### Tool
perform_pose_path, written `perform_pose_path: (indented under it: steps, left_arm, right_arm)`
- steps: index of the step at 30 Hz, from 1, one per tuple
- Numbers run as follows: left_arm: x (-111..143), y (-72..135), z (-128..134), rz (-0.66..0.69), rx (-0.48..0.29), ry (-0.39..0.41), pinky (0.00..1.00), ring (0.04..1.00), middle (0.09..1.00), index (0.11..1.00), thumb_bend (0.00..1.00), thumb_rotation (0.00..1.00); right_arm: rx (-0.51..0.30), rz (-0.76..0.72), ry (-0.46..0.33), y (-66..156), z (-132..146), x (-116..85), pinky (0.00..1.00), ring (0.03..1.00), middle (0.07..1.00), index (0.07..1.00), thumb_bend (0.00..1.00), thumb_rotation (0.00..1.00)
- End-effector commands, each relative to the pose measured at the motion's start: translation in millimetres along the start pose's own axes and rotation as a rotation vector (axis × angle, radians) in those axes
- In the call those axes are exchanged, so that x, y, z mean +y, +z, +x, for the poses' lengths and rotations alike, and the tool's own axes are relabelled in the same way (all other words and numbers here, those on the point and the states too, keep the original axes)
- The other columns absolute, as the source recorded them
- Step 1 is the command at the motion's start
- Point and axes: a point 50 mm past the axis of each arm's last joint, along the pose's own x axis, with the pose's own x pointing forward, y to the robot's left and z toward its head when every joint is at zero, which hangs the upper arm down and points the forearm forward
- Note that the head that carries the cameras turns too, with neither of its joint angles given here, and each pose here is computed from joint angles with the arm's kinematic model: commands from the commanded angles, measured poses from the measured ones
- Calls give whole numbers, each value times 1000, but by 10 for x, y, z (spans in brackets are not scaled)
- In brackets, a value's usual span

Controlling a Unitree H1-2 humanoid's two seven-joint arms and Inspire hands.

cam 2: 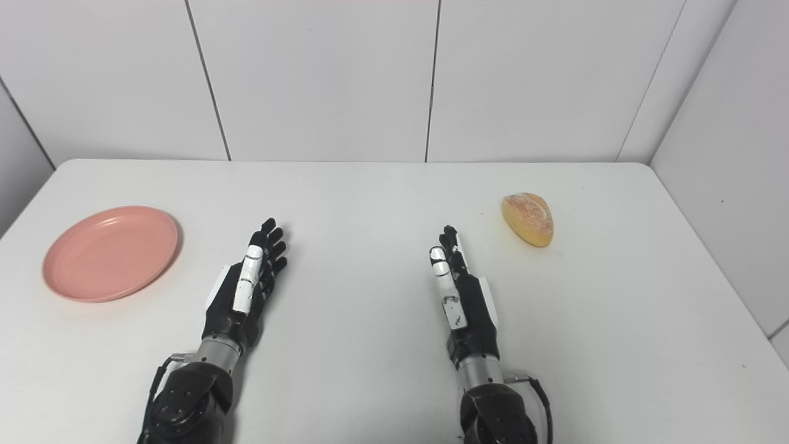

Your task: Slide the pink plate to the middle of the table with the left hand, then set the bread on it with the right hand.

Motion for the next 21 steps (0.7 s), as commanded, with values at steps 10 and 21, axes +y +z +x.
perform_pose_path:
  steps: [10,21]
  left_arm:
    - [-43,110,62,16,-50,-31,1000,1000,1000,1000,661,1000]
    - [-61,104,66,14,-47,-34,1000,1000,1000,1000,661,1000]
  right_arm:
    - [-78,10,12,140,99,66,1000,1000,1000,1000,702,904]
    - [-68,12,16,131,97,42,1000,1000,1000,1000,712,905]
